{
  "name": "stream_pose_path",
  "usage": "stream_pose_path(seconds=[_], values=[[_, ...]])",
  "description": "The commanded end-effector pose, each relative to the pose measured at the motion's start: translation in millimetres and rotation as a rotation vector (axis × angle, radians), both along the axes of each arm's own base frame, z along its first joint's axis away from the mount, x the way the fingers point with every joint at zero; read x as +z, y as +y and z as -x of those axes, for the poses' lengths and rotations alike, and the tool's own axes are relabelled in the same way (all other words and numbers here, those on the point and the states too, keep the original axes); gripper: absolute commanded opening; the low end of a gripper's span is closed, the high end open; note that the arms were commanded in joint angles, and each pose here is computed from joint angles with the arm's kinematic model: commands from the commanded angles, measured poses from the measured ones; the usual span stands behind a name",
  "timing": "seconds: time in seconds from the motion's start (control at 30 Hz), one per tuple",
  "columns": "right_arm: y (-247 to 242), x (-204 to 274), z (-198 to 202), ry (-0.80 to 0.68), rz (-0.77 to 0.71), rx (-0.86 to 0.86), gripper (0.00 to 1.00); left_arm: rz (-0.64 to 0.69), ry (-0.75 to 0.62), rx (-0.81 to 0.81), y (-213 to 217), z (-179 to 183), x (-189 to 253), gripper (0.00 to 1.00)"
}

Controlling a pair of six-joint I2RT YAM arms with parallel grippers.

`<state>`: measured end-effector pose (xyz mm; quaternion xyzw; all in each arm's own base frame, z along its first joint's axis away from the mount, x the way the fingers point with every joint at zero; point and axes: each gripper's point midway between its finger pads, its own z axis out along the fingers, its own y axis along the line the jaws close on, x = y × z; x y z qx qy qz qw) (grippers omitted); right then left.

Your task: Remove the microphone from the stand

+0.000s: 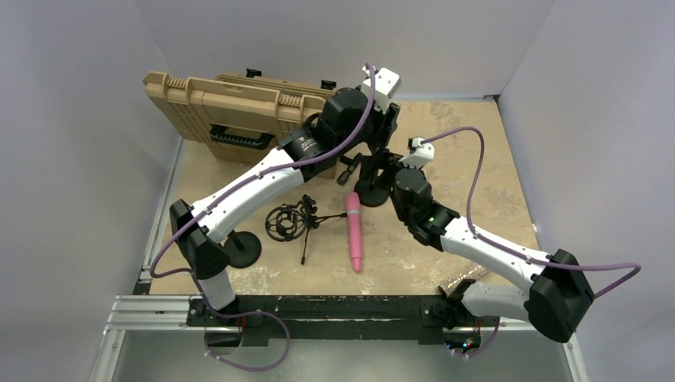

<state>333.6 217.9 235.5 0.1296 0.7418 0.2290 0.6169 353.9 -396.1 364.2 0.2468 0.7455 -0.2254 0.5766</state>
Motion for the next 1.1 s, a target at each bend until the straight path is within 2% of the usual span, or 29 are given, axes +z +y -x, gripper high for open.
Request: stream_pose_path(seconds=[0.0, 0.27, 0.5, 0.63, 0.7, 0.77, 0.8, 0.87, 0.9, 1.07], values=[[7.2, 34.5, -5.6, -0.084, -0.050, 0.009, 0.79, 0.091, -0.027, -0.035, -7.8, 0.8, 31.4, 0.00], [12.5, 6.7, -17.8, -0.017, 0.025, -0.019, 0.75, 0.078, -0.027, -0.026, -4.7, -4.8, 32.1, 0.00], [8.0, 8.7, -18.9, -0.021, 0.021, -0.045, 0.74, 0.089, -0.014, -0.050, -9.0, -2.6, 31.1, 0.00], [5.1, 12.1, -17.7, -0.030, 0.010, -0.055, 0.69, 0.084, -0.014, -0.051, -9.0, -2.8, 30.0, 0.00], [5.7, 11.2, -17.3, -0.029, 0.011, -0.050, 0.57, 0.083, -0.016, -0.050, -8.4, -3.4, 30.5, 0.00], [7.2, 10.4, -16.4, -0.029, 0.012, -0.037, 0.28, 0.083, -0.017, -0.048, -7.9, -4.3, 30.9, 0.00], [8.7, 10.0, -15.2, -0.027, 0.011, -0.026, 0.18, 0.084, -0.019, -0.051, -8.4, -4.5, 31.5, 0.00], [10.0, 9.6, -13.4, -0.026, 0.007, -0.013, 0.03, 0.087, -0.024, -0.063, -10.1, -4.8, 32.4, 0.00], [10.3, 9.5, -12.5, -0.025, 0.007, -0.008, 0.00, 0.089, -0.028, -0.067, -10.7, -5.7, 33.0, 0.00], [12.7, 13.9, -8.1, -0.040, -0.010, 0.024, 0.00, 0.095, -0.045, -0.098, -16.1, -7.1, 40.9, 0.00]])
